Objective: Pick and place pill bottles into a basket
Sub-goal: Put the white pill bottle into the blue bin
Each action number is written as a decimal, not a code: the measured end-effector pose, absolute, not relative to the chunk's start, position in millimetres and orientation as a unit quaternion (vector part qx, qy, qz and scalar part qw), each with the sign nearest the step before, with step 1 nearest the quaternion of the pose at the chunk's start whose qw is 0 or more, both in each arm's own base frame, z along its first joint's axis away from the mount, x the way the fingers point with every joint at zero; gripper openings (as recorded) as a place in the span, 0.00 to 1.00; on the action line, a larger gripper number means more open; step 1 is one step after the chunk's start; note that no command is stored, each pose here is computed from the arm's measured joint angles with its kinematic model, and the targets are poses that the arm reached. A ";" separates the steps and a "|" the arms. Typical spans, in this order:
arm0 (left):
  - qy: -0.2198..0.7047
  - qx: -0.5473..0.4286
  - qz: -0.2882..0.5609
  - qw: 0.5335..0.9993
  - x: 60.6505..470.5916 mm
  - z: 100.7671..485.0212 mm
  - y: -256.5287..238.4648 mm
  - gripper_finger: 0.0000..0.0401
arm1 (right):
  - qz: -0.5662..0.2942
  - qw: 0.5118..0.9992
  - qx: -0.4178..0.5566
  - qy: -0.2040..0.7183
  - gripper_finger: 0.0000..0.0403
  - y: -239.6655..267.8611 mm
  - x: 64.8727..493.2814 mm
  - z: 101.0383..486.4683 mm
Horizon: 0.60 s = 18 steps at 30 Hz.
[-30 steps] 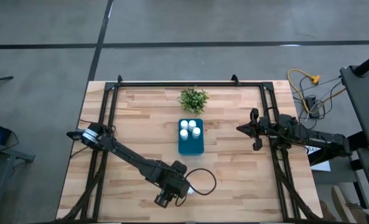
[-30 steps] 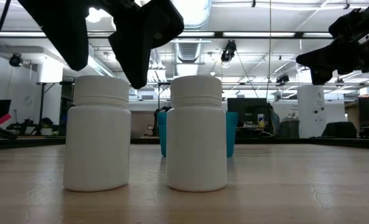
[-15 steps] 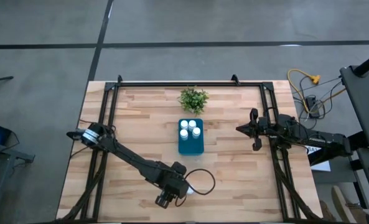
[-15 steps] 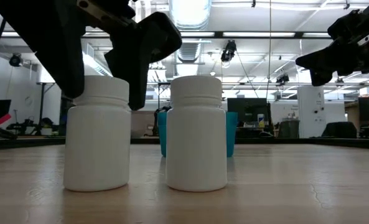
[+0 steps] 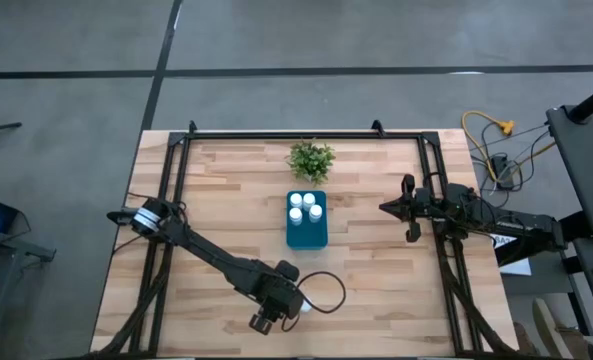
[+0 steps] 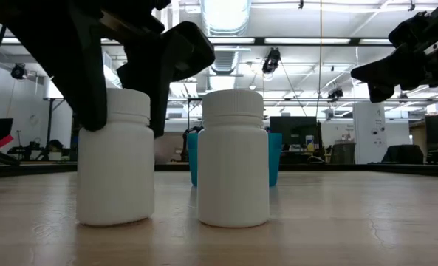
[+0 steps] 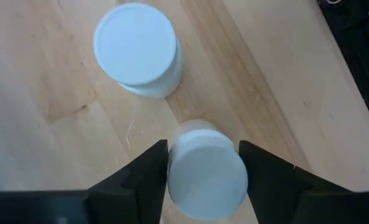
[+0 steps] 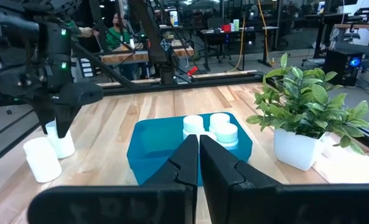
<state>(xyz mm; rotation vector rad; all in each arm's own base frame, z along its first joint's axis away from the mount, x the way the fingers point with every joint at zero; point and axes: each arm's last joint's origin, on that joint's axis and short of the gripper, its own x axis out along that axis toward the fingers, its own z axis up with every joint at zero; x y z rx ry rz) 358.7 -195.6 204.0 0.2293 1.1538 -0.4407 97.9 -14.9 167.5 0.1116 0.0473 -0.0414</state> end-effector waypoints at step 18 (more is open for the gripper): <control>0.527 0.120 -0.195 0.819 353.2 220.1 -185.8 0.36 | -0.020 0.998 0.056 0.024 0.02 -14.9 97.9 167.4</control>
